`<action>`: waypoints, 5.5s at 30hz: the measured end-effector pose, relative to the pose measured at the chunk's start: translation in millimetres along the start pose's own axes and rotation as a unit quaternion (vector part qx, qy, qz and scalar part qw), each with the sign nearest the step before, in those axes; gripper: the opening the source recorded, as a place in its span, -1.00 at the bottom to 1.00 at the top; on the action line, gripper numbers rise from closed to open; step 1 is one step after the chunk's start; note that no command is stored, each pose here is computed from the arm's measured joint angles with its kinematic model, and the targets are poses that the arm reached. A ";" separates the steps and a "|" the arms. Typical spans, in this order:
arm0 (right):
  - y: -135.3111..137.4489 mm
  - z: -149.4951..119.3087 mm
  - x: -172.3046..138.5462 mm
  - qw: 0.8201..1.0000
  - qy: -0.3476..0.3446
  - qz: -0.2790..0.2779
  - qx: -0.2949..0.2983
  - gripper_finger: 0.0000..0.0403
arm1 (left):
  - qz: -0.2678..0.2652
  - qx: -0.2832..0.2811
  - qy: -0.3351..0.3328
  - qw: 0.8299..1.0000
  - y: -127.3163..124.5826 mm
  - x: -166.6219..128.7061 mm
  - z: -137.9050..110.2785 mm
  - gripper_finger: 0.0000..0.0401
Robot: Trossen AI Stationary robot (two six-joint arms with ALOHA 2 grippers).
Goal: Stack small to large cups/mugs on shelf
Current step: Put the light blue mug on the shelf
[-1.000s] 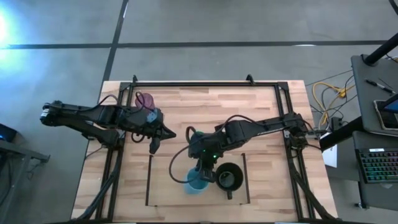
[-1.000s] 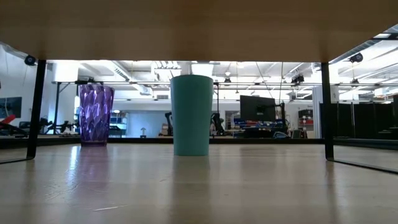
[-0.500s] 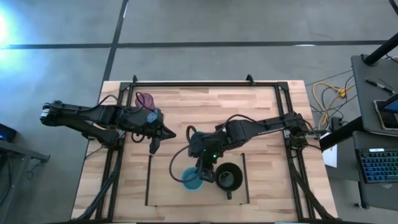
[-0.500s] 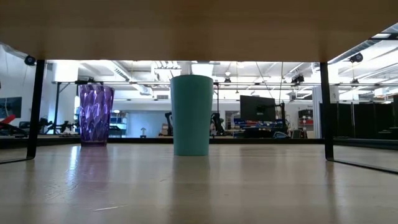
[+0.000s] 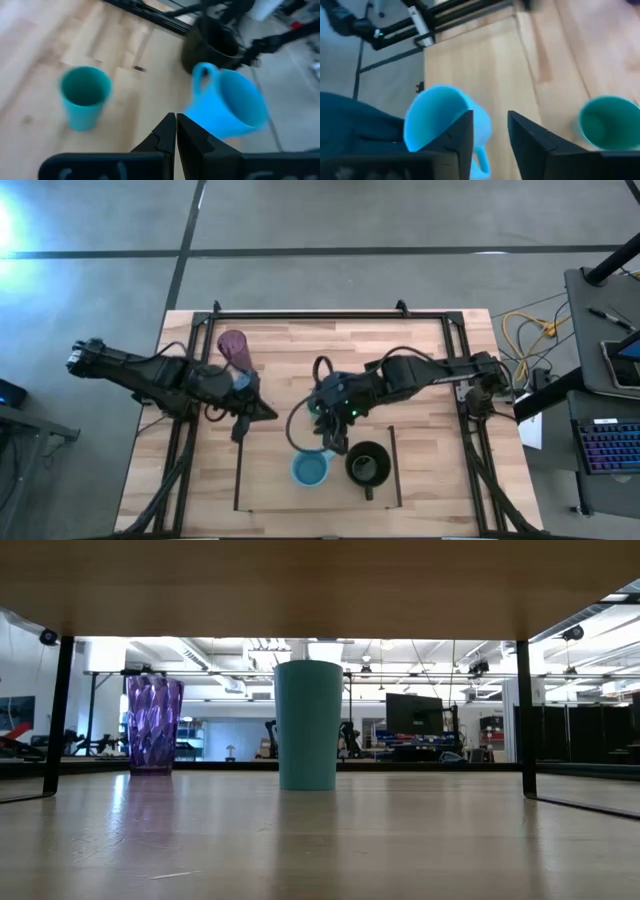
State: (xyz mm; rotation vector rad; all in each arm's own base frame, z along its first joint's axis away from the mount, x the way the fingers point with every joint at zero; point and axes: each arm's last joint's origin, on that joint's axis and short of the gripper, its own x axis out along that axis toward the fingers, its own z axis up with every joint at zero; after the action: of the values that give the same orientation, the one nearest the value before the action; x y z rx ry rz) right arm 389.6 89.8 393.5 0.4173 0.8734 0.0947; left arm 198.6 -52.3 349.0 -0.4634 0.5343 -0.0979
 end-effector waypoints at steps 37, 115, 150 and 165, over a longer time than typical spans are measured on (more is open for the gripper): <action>0.5 -26.6 15.9 0.992 0.126 -0.028 0.012 -0.94 | -0.026 -0.183 0.007 0.983 -125.7 111.4 -70.8 -1.00; -33.2 -4.7 43.9 0.992 0.126 0.021 -0.016 -0.94 | 0.084 -0.168 -0.046 0.981 -105.3 99.1 -63.7 -1.00; -13.3 -26.4 30.8 0.983 0.174 -0.008 -0.050 -0.94 | 0.077 -0.178 -0.067 0.979 -105.5 99.8 -60.4 -1.00; -17.4 -37.8 20.5 0.970 0.236 -0.029 -0.041 -0.94 | 0.089 -0.169 -0.075 0.979 -99.2 102.9 -55.8 -1.00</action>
State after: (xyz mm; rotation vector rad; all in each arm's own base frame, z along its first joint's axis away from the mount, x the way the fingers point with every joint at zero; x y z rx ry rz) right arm 372.5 91.0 350.4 0.2945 1.3455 0.1802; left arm 261.2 -184.6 303.0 -0.7451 0.4419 0.2018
